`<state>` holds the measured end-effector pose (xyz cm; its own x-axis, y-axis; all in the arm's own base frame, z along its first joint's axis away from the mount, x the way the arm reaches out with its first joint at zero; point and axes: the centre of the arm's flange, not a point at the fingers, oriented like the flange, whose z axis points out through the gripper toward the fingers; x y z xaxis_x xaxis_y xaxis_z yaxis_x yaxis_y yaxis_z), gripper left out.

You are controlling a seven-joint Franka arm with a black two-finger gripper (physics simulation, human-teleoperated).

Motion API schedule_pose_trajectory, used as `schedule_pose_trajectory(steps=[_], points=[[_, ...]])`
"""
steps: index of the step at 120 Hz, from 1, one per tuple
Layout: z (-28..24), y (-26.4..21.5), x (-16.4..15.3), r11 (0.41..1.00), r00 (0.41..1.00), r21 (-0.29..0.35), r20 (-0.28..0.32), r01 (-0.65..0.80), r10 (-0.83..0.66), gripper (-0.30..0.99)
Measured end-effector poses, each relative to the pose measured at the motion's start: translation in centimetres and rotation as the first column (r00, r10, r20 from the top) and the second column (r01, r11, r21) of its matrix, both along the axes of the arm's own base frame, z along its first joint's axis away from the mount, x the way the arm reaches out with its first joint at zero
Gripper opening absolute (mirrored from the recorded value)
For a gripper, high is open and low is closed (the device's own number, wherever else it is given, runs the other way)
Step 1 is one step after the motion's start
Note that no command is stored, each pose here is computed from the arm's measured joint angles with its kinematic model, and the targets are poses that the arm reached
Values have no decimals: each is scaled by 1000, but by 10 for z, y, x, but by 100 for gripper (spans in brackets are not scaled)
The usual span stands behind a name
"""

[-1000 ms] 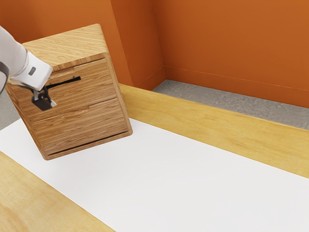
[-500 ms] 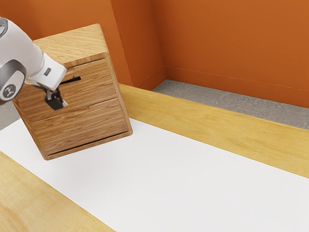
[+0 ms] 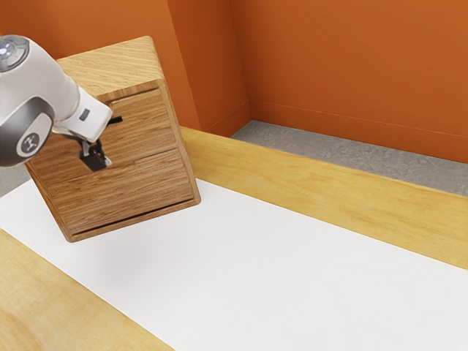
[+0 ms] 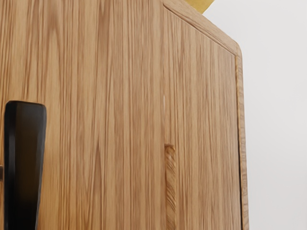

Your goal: Pull the drawer handle with one arm to open the drawer

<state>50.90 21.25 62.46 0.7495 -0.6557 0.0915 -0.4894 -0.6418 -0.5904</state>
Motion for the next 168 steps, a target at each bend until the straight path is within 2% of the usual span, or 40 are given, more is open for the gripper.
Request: schedule_pose_trajectory(steps=[52,117,150,168], points=[[2,-13,-14,999,999,-40,18,37,-36,68],[-13,-41,-38,989,994,-106,-6,105,-106,72],[-10,-56,-46,982,990,-129,-7,138,-140,64],[2,-55,-57,983,989,-115,-1,146,-147,48]])
